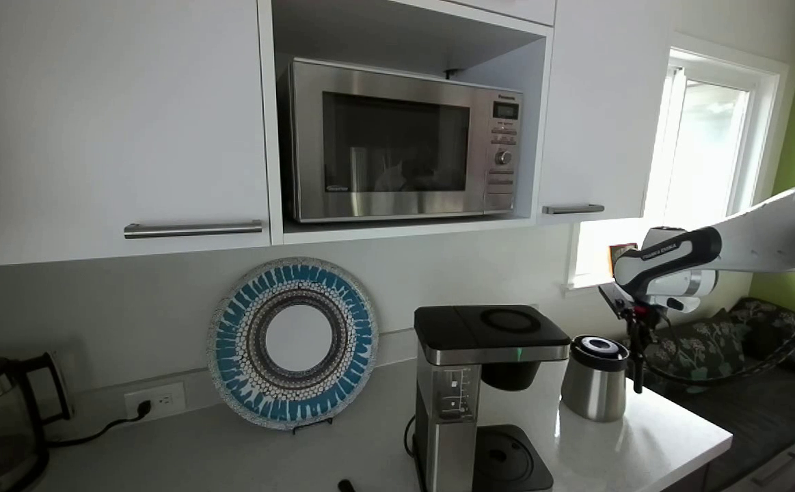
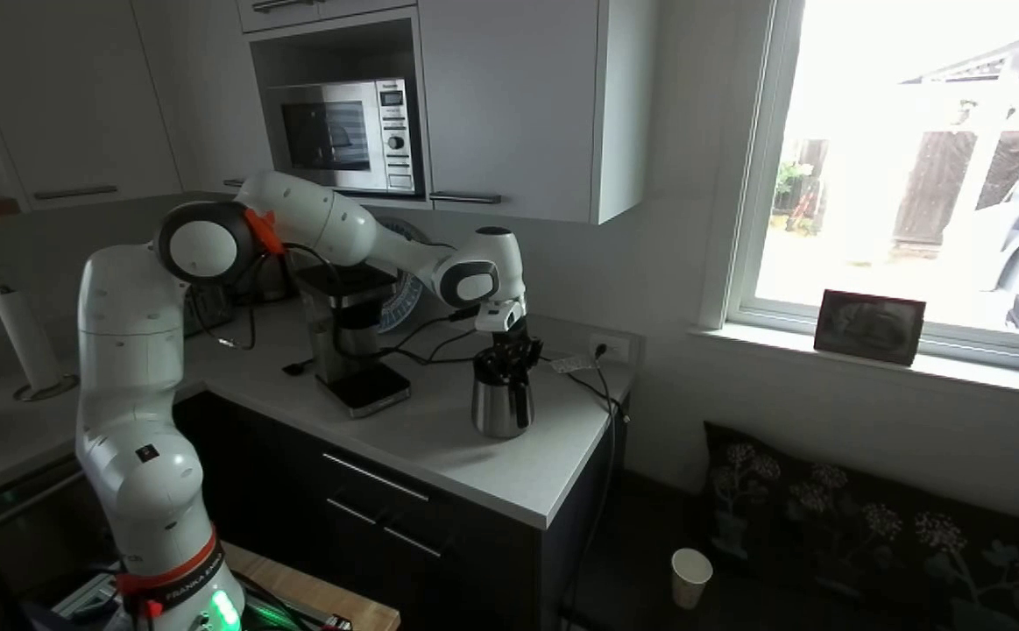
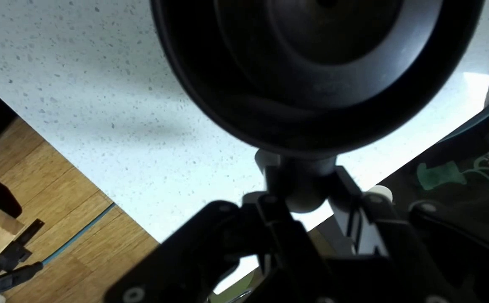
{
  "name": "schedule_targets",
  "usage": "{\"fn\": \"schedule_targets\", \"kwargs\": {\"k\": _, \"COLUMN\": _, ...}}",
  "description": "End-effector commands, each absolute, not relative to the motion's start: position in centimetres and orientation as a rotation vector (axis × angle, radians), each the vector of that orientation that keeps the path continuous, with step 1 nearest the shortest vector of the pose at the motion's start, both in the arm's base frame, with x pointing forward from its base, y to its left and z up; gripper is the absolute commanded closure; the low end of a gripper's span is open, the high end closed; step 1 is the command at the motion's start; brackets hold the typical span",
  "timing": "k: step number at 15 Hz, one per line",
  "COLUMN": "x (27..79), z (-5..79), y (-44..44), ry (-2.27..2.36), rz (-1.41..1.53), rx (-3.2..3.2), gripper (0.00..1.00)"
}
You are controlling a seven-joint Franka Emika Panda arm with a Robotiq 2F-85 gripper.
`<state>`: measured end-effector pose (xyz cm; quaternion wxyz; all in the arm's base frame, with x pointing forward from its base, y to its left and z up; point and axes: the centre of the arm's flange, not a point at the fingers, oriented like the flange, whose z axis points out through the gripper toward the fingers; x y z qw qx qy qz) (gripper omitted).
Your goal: Spin the metal carafe clockwise once on the counter top
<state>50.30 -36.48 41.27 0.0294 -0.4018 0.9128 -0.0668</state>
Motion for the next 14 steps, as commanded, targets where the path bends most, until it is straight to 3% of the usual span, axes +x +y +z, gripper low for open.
{"fn": "schedule_targets", "kwargs": {"k": 1, "x": 50.3, "z": 41.3, "y": -36.5, "ry": 2.816, "rz": -0.206, "rx": -1.238, "gripper": 0.92}}
{"fn": "schedule_targets", "kwargs": {"k": 14, "x": 46.8, "z": 42.3, "y": -32.7, "ry": 3.083, "rz": -0.153, "rx": -0.429, "gripper": 0.92}}
